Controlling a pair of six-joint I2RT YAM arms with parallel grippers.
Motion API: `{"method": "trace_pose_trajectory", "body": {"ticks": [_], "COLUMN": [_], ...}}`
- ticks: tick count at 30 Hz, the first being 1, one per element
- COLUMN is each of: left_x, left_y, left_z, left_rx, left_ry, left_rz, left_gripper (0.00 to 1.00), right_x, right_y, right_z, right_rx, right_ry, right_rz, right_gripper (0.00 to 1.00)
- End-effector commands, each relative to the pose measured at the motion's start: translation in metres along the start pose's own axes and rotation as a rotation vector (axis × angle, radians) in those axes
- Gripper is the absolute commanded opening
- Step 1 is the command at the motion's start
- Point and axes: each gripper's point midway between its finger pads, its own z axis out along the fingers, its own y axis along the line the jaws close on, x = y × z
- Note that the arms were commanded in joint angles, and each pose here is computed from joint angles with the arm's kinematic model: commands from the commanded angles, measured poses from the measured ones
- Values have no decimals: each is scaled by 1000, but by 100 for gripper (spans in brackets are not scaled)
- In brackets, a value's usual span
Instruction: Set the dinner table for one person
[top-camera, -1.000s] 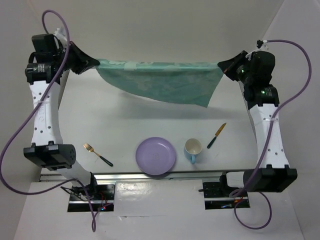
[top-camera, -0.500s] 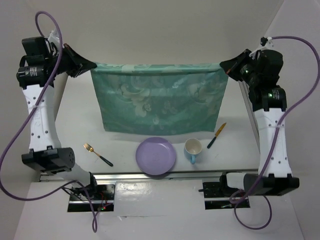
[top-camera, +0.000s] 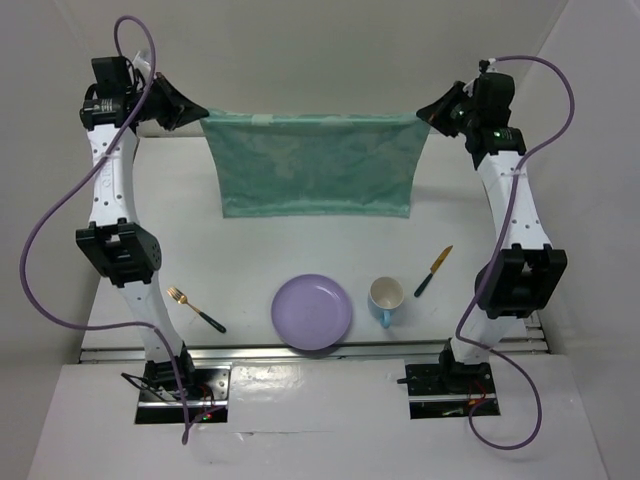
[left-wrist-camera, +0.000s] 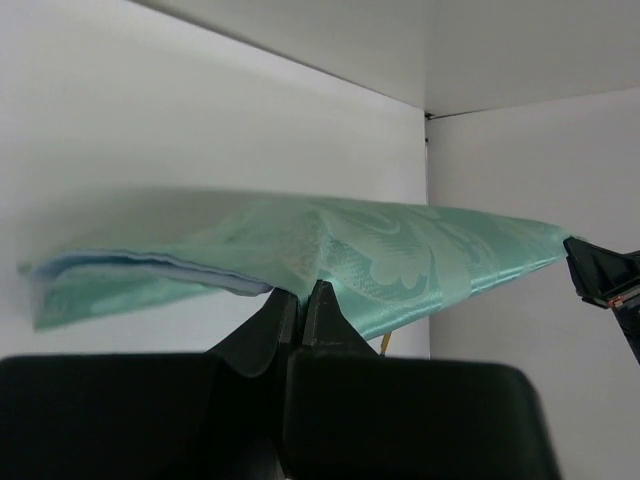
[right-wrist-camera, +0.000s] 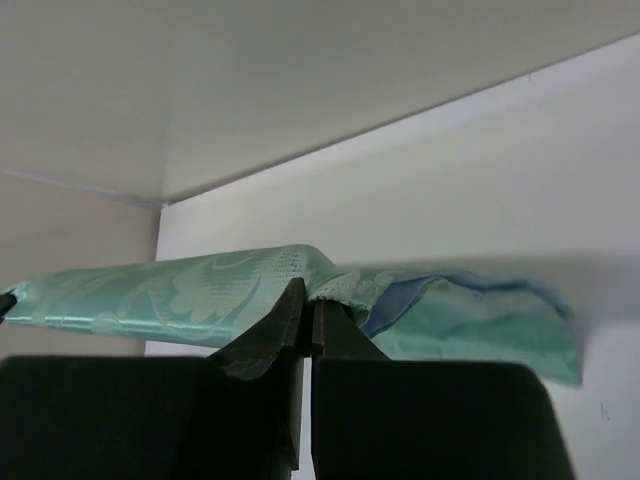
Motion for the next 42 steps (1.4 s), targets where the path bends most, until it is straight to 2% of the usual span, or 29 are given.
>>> {"method": "trace_pose_trajectory", "body": {"ticks": [1,2,8,9,10,12,13,15,16,17,18,19,20,21,22,24,27,29,30,31,32,33,35,36,42], "left_x": [-55,-56,-27,-6,5,30,69,94,131,144,156,183,193,197,206,202,192,190,197,201,204,214,219,226,258], "left_y": [-26,-33,4,27,21,36,70,81,113,122,126,144,151,154,162,162,149,132,136,137,127,138,142,144,170], "left_z": [-41,-52,-52,-42,-54,-52,-42,-53,-48,-51,-55,-55,-57,-60,-64,-64,-55,-38,-24,-16,-4,9,26,34,62], "left_rx": [45,56,-10,-43,-40,-46,-90,-129,-184,-210,-231,-286,-313,-330,-365,-371,-391,-388,-392,-406,-396,-419,-439,-456,-542], "left_ry": [-215,-230,-160,-106,-111,-83,-4,-28,25,35,44,111,138,153,180,170,160,189,234,254,271,312,325,342,416], "left_rz": [123,125,101,56,62,65,-7,-3,-63,-69,-82,-108,-119,-115,-113,-106,-42,0,-5,-11,5,-3,-3,0,4], "left_gripper": [0,0,0,0,0,0,0,0,0,0,46,72,91,100,100,100,98,87,54,33,14,0,0,0,0], "right_x": [-83,-83,-35,-22,5,36,67,97,124,137,148,163,178,186,192,188,171,172,172,175,184,194,208,226,266], "right_y": [33,32,-3,-9,-24,-40,-56,-68,-81,-85,-89,-96,-104,-110,-111,-117,-112,-115,-118,-121,-126,-126,-131,-140,-159], "right_z": [-32,-34,-37,-37,-39,-42,-47,-52,-59,-62,-65,-69,-75,-77,-85,-88,-86,-80,-67,-61,-46,-39,-27,-17,-1], "right_rx": [-61,-56,15,19,35,54,65,59,73,71,72,89,109,124,134,178,191,210,224,227,227,226,245,269,321], "right_ry": [-291,-300,-217,-186,-135,-81,-34,12,54,83,103,147,178,203,222,206,183,214,251,280,329,361,405,453,513], "right_rz": [-80,-80,-68,-62,-48,-19,5,16,31,39,46,44,48,49,39,24,17,28,42,43,47,35,32,34,44], "right_gripper": [0,0,0,0,0,0,0,0,0,0,6,24,46,62,80,90,92,92,91,82,48,28,4,0,0]}}
